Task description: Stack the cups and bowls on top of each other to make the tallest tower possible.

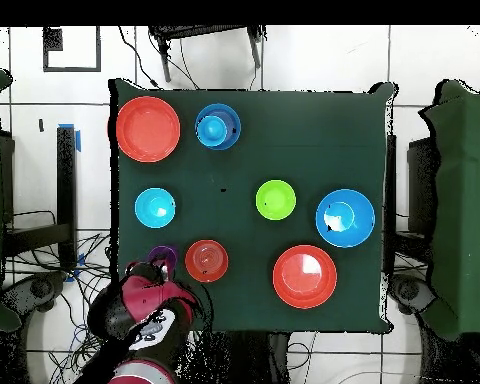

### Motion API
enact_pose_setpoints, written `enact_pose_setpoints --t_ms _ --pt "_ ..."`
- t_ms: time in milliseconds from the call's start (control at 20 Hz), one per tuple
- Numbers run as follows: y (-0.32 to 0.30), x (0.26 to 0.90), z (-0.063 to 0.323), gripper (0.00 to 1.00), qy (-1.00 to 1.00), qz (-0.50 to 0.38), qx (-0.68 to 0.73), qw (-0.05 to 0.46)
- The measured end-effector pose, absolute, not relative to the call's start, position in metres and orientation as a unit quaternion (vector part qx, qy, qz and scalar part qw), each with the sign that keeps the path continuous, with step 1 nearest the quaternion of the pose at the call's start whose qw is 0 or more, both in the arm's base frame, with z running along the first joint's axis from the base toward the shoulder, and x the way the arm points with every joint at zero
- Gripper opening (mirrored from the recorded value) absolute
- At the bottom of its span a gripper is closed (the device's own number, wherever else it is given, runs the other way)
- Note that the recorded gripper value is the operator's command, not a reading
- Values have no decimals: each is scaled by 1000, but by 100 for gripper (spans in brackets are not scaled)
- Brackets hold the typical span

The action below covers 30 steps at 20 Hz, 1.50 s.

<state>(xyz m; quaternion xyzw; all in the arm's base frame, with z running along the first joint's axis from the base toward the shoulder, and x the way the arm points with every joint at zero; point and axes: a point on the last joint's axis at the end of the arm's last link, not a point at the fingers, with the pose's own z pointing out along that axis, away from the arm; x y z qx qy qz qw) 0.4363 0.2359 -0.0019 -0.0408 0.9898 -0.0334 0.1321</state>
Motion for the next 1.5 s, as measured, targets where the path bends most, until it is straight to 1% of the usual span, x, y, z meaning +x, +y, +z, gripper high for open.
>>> enact_pose_setpoints --t_ms 100,550,850,900,1500 --pt "235 437 -3 0 989 -34 -42 138" --pt "231 447 -5 0 980 -30 -44 193" --pt "230 449 -5 0 978 -29 -43 200" --pt "230 449 -5 100 978 -29 -43 200" --pt "228 455 -2 100 977 -26 -38 207"
